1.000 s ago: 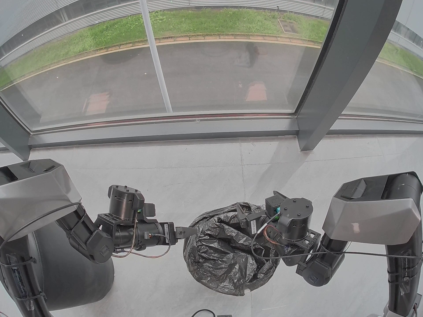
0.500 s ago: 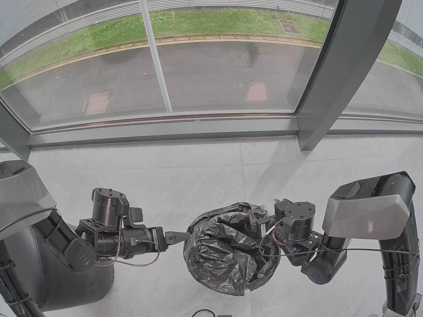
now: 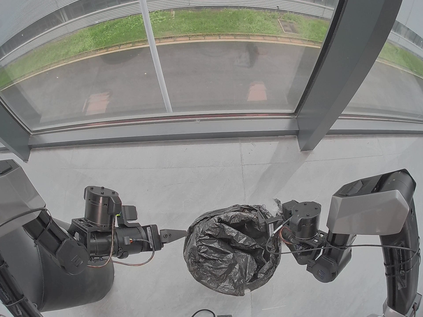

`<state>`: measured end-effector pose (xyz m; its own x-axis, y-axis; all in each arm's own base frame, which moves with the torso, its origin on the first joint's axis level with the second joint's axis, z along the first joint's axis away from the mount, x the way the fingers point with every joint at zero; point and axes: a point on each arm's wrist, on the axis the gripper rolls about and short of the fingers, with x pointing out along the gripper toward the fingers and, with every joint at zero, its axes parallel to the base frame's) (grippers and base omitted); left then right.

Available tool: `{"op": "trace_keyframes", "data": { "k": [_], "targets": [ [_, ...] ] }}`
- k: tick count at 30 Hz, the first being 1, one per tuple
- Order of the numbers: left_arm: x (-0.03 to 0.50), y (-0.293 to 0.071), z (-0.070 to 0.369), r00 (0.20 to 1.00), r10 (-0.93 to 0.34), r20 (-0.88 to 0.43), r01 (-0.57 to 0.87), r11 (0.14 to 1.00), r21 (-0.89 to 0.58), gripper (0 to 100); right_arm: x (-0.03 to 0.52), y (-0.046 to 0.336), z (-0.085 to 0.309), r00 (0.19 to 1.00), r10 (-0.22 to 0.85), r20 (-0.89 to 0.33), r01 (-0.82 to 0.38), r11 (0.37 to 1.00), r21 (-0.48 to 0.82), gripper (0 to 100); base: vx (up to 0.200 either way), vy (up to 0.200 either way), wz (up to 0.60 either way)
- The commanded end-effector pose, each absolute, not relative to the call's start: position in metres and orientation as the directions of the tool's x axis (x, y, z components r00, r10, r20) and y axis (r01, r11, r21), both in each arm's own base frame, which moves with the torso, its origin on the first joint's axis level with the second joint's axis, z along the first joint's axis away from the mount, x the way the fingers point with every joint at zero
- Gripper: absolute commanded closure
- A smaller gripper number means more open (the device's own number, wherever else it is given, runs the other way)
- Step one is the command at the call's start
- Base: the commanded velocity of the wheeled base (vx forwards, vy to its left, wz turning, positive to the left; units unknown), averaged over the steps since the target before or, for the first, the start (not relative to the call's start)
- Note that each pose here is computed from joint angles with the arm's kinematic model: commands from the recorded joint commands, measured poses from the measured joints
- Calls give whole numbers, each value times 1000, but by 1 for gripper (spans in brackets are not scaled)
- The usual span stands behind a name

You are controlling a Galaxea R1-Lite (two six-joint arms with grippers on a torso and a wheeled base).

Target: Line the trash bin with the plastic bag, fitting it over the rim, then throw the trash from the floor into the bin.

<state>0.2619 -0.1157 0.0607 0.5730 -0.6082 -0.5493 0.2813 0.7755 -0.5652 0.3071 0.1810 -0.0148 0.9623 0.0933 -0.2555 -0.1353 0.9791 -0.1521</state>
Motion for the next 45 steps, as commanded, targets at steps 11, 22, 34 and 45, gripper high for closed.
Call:
{"op": "trace_keyframes", "data": {
  "k": [11, 22, 34, 45],
  "targets": [
    [262, -113, 62, 581, -604, -545, 278, 777, -565, 0, 325, 167, -22, 967, 44, -251, -84, 985, -150, 0, 0, 0, 0],
    [262, -113, 59, 576, -602, -553, 267, 778, -569, 0, 329, 162, -40, 959, 23, -284, -72, 984, -164, 0, 0, 0, 0],
    [262, -113, 58, 572, -601, -559, 262, 779, -569, 0, 333, 160, -44, 957, 15, -289, -67, 983, -169, 0, 0, 0, 0],
    [262, -113, 57, 571, -600, -560, 261, 779, -569, 0, 326, 161, -24, 971, 24, -236, -60, 987, -148, 0, 0, 0, 0]
  ]
}}
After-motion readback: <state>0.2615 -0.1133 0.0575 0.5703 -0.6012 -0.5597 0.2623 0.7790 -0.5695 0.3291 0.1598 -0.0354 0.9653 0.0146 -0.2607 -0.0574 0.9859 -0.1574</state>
